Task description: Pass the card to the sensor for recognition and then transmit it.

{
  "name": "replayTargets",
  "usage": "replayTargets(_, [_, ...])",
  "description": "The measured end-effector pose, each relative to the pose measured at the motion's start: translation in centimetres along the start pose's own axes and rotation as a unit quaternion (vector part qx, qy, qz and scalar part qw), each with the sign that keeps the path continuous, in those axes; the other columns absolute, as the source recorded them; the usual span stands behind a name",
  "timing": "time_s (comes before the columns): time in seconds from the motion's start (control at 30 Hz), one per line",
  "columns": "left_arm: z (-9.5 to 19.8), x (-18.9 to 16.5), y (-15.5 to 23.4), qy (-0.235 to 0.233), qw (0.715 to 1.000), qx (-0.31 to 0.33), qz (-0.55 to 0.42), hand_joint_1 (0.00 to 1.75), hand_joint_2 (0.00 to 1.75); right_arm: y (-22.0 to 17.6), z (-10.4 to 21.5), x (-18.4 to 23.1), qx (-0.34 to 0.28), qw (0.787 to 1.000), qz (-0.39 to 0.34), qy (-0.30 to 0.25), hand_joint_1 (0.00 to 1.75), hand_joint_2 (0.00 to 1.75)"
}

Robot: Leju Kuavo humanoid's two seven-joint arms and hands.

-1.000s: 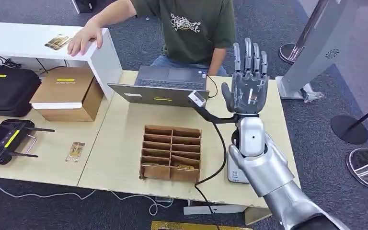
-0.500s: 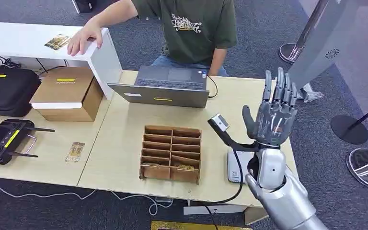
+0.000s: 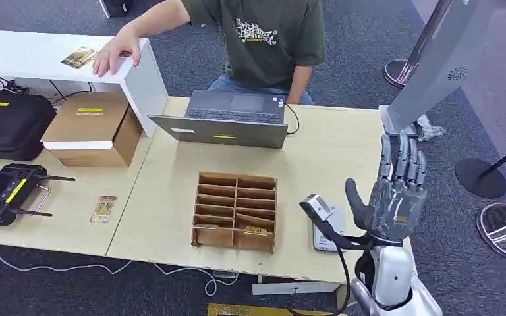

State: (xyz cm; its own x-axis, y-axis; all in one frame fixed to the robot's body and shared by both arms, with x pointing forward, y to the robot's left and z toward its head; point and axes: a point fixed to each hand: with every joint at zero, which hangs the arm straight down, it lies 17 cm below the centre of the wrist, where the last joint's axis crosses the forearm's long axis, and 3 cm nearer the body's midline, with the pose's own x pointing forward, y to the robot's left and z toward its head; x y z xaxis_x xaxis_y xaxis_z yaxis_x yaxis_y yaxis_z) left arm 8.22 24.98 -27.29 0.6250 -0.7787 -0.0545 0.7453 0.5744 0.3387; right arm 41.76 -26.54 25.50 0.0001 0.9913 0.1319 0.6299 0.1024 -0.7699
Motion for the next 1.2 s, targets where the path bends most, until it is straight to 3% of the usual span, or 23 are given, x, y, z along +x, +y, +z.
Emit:
replayTargets(0.4, [0.1,-0.3,-0.7,0.007,1.0,-0.012,0.019,0.0,0.0,-0.8,4.1,-1.2,0.026,1.0,0.001,-0.013,0.0,1.75])
replayTargets(0.83, [0.2,-0.7,-1.4,0.016,0.999,-0.026,0.044,0.0,0.0,0.5,6.7,-2.7,0.077,0.996,0.007,0.037,0.0,1.75])
replayTargets(1.03, [0.3,-0.8,-1.8,0.019,0.998,-0.033,0.055,0.0,0.0,1.6,7.9,-2.1,0.115,0.991,0.008,0.065,0.0,1.75])
replayTargets(1.2, [0.4,-0.9,-2.1,0.023,0.997,-0.039,0.062,0.0,0.0,2.2,9.0,0.1,0.141,0.988,0.004,0.058,0.0,1.75])
